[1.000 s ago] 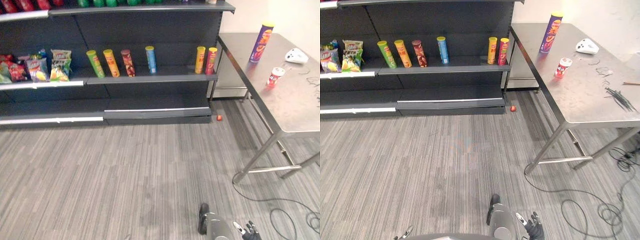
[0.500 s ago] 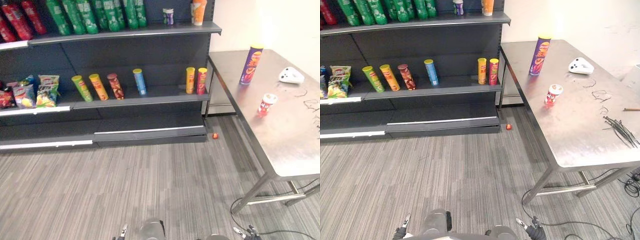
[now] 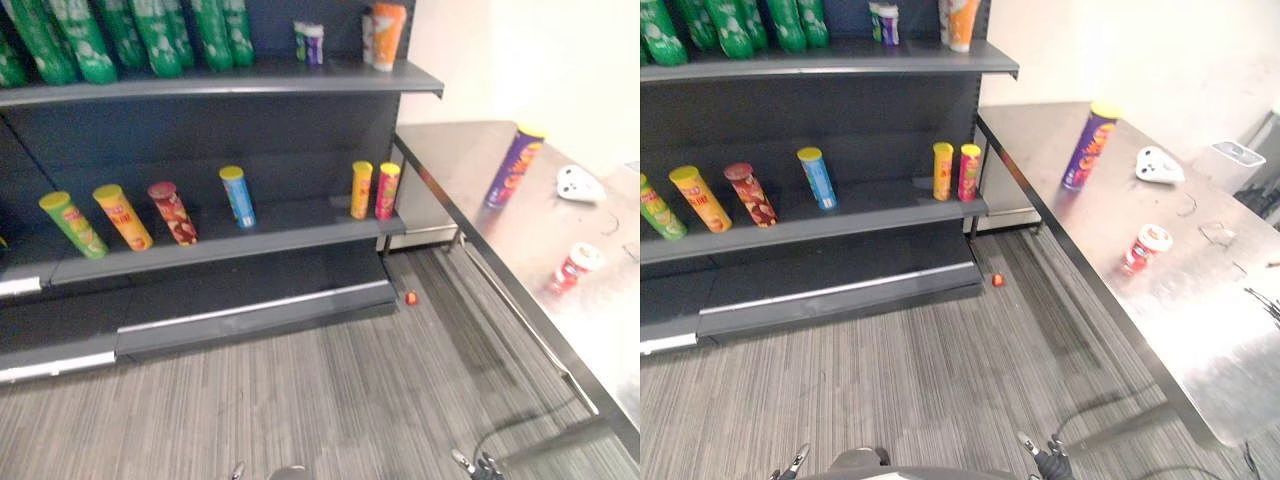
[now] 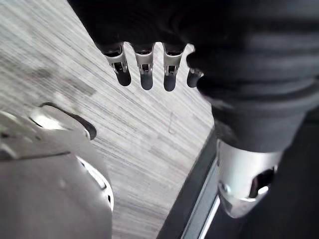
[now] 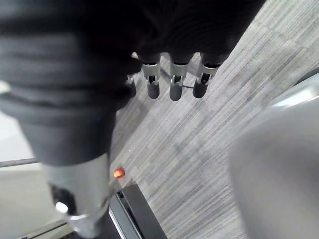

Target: Put the gum and the chips on the shelf.

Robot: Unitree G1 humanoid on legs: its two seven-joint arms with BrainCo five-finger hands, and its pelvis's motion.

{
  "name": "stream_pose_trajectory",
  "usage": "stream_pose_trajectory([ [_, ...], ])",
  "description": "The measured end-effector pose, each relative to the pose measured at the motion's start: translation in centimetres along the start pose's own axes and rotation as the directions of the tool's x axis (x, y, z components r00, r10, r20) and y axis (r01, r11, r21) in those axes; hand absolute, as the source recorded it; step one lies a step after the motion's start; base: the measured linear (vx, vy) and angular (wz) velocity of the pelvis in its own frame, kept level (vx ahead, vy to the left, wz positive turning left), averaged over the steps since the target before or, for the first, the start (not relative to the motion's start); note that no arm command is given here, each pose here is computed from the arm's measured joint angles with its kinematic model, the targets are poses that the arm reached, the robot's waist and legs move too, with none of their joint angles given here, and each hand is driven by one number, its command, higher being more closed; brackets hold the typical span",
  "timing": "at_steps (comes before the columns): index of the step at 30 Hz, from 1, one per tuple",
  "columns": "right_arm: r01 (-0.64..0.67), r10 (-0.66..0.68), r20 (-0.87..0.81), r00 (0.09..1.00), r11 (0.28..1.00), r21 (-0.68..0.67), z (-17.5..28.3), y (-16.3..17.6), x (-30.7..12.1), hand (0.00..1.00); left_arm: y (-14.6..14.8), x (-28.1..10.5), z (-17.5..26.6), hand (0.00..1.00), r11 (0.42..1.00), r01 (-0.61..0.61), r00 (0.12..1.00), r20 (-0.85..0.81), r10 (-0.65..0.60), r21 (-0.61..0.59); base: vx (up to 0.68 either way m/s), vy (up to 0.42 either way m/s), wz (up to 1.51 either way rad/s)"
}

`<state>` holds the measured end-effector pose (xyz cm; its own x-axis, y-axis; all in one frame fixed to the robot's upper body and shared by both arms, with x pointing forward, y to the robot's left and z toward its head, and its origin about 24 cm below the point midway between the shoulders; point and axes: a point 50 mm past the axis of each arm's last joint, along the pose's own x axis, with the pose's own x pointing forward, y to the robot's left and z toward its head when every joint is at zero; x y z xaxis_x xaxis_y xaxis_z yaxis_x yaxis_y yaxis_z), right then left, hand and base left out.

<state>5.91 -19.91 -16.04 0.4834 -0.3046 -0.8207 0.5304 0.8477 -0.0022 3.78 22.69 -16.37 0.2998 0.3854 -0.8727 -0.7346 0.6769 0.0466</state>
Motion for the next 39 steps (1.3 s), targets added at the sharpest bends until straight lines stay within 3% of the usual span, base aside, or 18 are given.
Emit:
stream_pose_trajectory([
  [6, -0.009, 0.009, 0.021, 1.000, 1.000, 0.001, 0.4, 0.3, 0.1, 0.00, 0.4, -0.1, -0.9, 0.00, 0.999, 0.031, 0.998, -0.054, -0.030, 0.016, 0.34, 0.098, -0.64],
  [10, 0.008, -0.007, 0.078, 0.997, 1.000, -0.012, 1.9, -0.2, 0.7, 0.00, -1.4, -0.3, -1.4, 0.00, 0.995, 0.100, 0.994, -0.044, -0.101, -0.013, 0.24, -0.010, -1.01],
  [17, 0.008, -0.006, 0.063, 0.998, 0.999, -0.038, 1.0, -0.7, 0.1, 0.00, -4.2, -0.1, 0.8, 0.00, 0.982, 0.186, 0.980, 0.058, -0.188, 0.043, -0.02, -0.030, -0.32],
  [21, -0.049, 0.059, 0.091, 0.994, 0.992, -0.116, 1.9, 0.3, 0.3, 0.00, -4.2, -0.1, 1.5, 0.00, 0.982, 0.183, 0.978, 0.106, -0.178, -0.043, 0.08, -0.050, -0.63],
  [30, -0.043, 0.056, 0.104, 0.993, 0.991, -0.124, 3.3, 0.0, 0.9, 0.00, -4.2, -0.7, -0.3, 0.00, 0.975, 0.163, 0.985, 0.071, -0.154, -0.150, 0.13, 0.111, -1.45],
  [34, -0.022, 0.034, 0.089, 0.995, 0.990, -0.138, 3.0, -0.9, 0.8, 0.00, -4.3, -1.0, -1.0, 0.00, 0.976, 0.159, 0.987, 0.059, -0.152, -0.148, 0.16, 0.302, -1.38],
  [39, 0.015, -0.011, 0.047, 0.999, 0.997, -0.080, 0.6, -0.8, -0.1, 0.00, -3.6, -0.4, 0.0, 0.00, 0.986, 0.161, 0.985, 0.066, -0.158, -0.047, 0.20, 0.318, -0.67],
])
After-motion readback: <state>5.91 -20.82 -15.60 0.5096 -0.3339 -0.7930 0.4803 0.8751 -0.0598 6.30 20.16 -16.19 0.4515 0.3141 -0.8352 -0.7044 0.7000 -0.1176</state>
